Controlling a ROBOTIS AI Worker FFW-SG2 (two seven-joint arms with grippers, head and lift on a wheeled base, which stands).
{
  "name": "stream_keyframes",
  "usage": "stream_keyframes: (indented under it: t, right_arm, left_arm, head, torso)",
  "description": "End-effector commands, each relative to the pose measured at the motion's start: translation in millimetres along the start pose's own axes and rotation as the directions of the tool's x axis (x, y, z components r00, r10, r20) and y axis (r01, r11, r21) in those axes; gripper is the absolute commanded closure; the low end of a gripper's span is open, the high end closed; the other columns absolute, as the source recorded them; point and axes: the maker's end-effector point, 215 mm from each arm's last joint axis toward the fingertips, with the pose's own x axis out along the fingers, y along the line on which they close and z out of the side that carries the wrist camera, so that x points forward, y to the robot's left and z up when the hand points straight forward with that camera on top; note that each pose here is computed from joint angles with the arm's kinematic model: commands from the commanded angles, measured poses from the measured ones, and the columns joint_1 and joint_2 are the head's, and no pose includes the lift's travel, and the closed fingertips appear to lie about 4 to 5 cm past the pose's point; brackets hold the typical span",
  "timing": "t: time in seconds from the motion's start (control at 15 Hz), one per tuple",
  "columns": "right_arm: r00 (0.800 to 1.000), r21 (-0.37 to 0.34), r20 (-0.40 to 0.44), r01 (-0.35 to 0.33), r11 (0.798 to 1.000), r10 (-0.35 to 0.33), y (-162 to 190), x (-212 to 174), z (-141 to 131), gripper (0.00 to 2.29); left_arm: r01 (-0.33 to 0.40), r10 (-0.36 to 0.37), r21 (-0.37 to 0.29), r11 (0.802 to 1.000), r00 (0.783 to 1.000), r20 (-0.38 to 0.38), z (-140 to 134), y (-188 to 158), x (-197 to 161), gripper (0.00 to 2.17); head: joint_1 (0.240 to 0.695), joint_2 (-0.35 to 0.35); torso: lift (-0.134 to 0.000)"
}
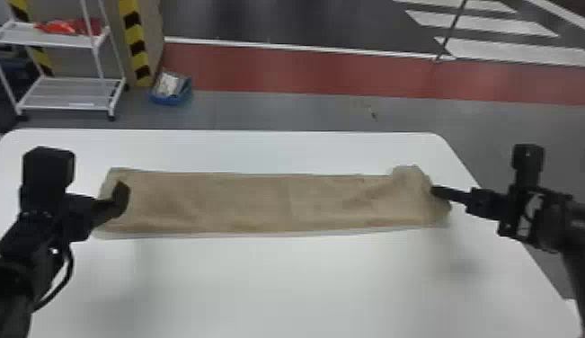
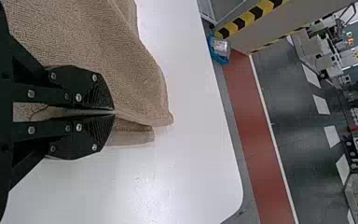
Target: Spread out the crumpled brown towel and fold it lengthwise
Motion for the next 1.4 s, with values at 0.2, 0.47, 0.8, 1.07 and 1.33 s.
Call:
stream_keyframes:
  t: [0.2,0.47,0.8,1.07,1.33]
  right_arm:
    - [0.999,0.010,0.047,-0.016,1.000,0.015,-2,-21,2,1.48]
    - [0.993,-0.005,0.118,-0.029,1.000,0.029,4,-49,15,1.48]
    - [0.996,-0.037,0.091,0.011,0.999,-0.008,-9,-54,-7,1.46]
    - [0.996,-0.082,0.080,0.045,0.996,-0.039,-17,-46,-13,1.37]
    - [0.995,-0.086,0.087,0.060,0.995,-0.052,-23,-45,-6,1.11]
  left_arm:
    - [0.002,-0.002,0.005,1.000,1.000,0.000,0,-2,0,0.04]
    - [0.003,-0.003,0.007,1.000,1.000,0.002,0,-3,-1,0.04]
    - [0.009,-0.009,0.012,1.000,1.000,0.005,1,-7,-4,0.04]
    - [0.010,-0.010,0.017,1.000,1.000,0.011,3,-8,-8,0.04]
    - [0.005,-0.005,0.028,1.000,1.000,0.010,2,-8,-10,0.04]
  head:
    - [0.695,-0.163]
    - [0.695,-0.170]
    - [0.695,-0.184]
    - [0.695,-0.193]
    - [0.695,-0.200]
  torso:
    - [-0.128]
    - [-0.128]
    - [-0.128]
    - [-0.128]
    - [-0.128]
